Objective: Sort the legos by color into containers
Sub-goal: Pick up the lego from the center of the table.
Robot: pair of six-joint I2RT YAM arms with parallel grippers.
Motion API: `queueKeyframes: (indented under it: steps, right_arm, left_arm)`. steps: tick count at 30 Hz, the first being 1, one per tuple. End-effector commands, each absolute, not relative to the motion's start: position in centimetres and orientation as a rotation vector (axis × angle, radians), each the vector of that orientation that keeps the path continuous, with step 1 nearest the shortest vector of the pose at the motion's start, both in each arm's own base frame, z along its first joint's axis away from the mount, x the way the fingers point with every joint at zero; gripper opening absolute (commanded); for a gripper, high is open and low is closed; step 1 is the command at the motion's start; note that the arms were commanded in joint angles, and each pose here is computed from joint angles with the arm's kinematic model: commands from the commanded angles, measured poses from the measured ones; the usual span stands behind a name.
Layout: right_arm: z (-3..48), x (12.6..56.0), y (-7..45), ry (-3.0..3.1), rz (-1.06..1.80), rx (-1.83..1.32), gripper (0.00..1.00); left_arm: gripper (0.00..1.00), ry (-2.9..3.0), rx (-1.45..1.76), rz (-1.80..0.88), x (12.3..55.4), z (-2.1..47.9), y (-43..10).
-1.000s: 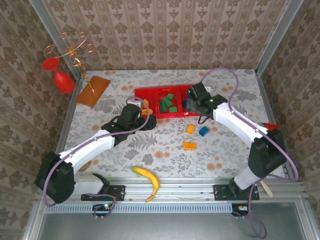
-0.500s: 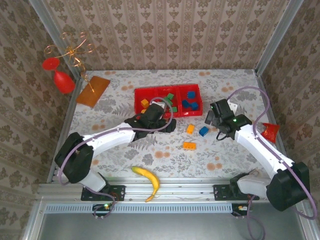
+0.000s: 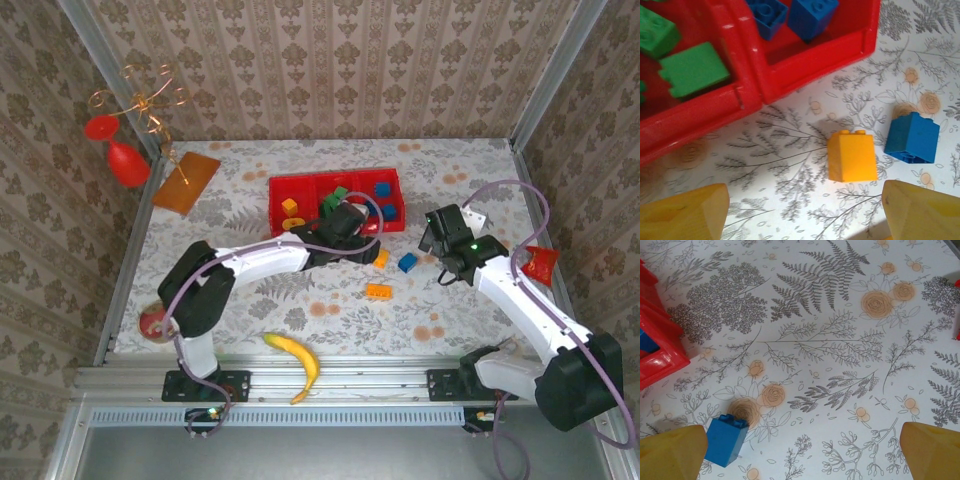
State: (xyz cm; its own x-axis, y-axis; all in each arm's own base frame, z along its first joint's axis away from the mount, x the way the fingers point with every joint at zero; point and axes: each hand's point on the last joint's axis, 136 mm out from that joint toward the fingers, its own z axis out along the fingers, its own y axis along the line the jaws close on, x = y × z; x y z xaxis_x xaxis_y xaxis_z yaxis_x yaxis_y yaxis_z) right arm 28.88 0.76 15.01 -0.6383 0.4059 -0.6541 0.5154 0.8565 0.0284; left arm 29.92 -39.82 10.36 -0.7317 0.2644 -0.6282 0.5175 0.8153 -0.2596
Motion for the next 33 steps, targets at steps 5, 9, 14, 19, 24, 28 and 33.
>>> queueKeyframes:
  steps: [5,9,14,19,24,28,33]
  right_arm:
    - [15.2,27.8,-0.9,2.296,-0.271,0.733,1.00]
    - [15.4,27.6,-1.0,2.287,-0.263,0.739,1.00]
    - [15.5,27.5,-1.1,2.278,-0.256,0.740,1.00]
    - [15.5,27.5,-1.2,2.276,-0.254,0.746,1.00]
    - [15.5,27.7,-1.1,2.272,-0.249,0.751,1.00]
    - [15.3,27.9,-1.0,2.278,-0.244,0.750,1.00]
    - [15.0,27.9,-0.9,2.287,-0.241,0.753,1.00]
  left_arm:
    - [0.73,2.459,0.749,-0.587,28.5,8.5,-43.0]
    - [0.71,2.471,0.795,-0.534,28.6,7.5,-43.7]
    - [0.71,2.493,0.818,-0.459,29.2,6.3,-43.8]
    - [0.70,2.509,0.848,-0.422,29.5,5.2,-44.1]
    - [0.69,2.528,0.884,-0.414,29.4,4.2,-44.7]
    - [0.67,2.535,0.902,-0.398,29.4,3.8,-44.9]
    - [0.58,2.537,0.911,-0.357,29.8,3.3,-44.7]
